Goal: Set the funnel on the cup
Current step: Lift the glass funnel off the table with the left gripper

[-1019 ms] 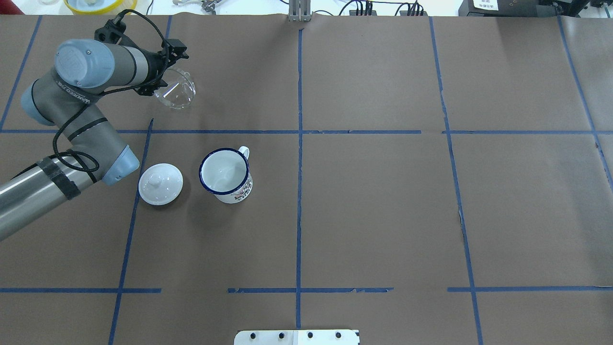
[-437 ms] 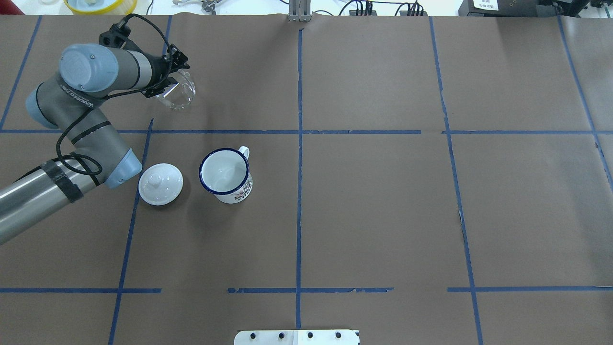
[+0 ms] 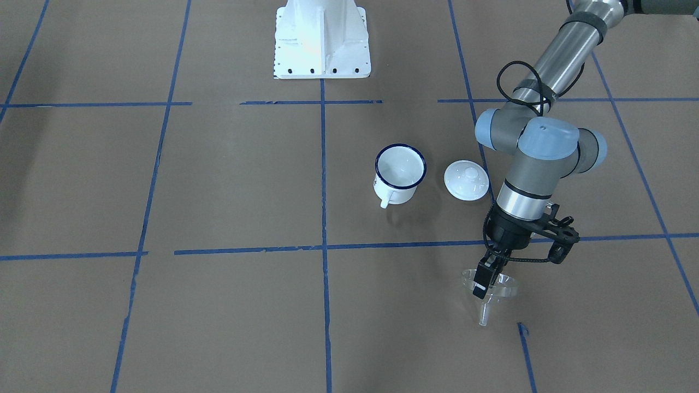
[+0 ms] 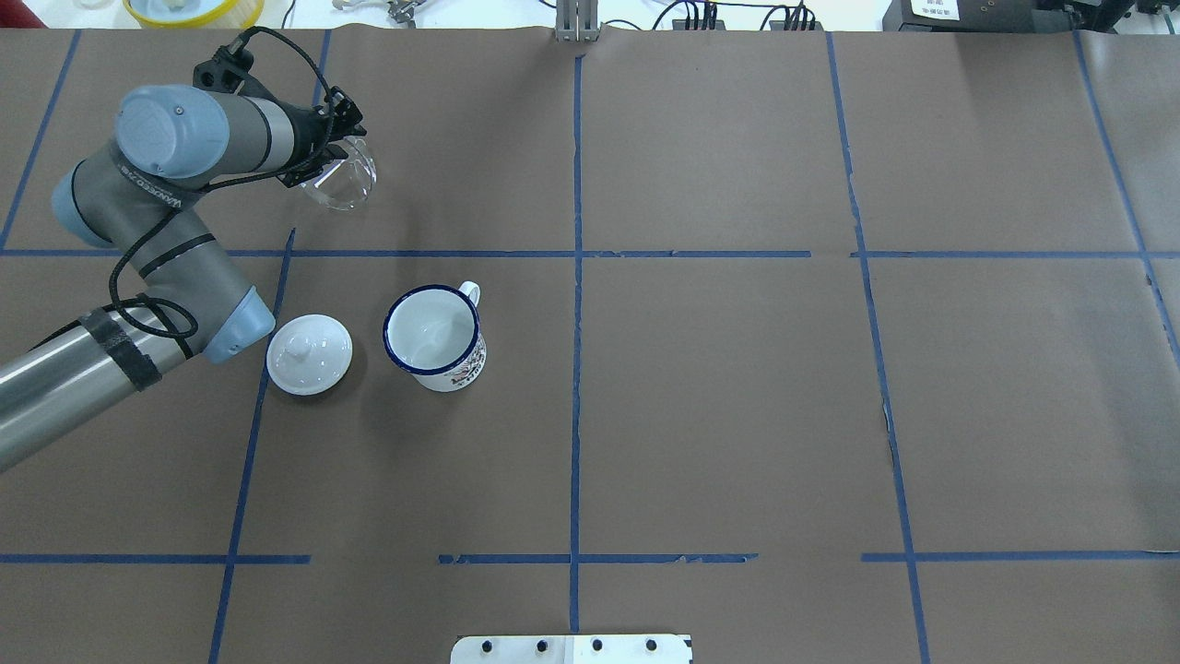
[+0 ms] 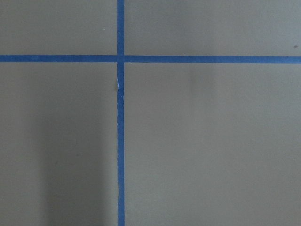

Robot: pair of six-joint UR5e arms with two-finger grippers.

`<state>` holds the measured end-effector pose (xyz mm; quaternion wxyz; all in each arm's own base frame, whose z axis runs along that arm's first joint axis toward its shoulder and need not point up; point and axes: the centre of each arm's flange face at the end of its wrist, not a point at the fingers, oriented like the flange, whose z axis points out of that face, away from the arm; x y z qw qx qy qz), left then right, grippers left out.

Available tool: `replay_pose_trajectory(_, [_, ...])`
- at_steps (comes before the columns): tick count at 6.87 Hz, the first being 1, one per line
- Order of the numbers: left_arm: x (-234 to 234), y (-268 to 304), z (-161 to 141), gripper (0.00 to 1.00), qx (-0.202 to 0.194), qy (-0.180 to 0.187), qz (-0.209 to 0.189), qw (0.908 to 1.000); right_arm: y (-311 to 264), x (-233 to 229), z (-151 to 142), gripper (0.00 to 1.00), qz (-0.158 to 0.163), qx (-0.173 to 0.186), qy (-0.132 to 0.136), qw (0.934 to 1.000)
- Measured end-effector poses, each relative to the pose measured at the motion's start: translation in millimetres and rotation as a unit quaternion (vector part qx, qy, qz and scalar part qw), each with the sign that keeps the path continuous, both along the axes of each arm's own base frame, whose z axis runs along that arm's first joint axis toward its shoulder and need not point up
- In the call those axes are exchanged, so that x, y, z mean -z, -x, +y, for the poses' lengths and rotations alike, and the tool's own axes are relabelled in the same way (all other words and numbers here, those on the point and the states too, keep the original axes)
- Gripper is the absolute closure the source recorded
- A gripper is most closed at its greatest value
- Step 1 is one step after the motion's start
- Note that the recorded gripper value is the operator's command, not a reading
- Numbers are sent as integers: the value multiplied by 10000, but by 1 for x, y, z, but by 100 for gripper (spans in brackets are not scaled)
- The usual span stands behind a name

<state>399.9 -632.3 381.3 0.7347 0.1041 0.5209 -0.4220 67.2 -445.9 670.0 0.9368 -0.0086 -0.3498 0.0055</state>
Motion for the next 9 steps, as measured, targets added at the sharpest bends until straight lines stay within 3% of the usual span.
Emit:
replay_pose_trajectory(1, [0,0,0,67,0,-10,9,10000,0,0,0,0,0,0,2,10000])
replay_pose_trajectory(6, [2,-3,2,67,-28,-34,22,10000,0,0,0,0,0,0,-2,10000])
replay_pose_trajectory(7, [2,-5,3,73,-41,-32,20,10000,0,0,0,0,0,0,-2,10000])
replay_pose_trajectory(8, [2,-6,3,91,-46,-30,18,10000,0,0,0,0,0,0,0,10000])
replay_pose_trajectory(9, [1,-6,3,100,-47,-29,17,10000,0,0,0,0,0,0,0,10000])
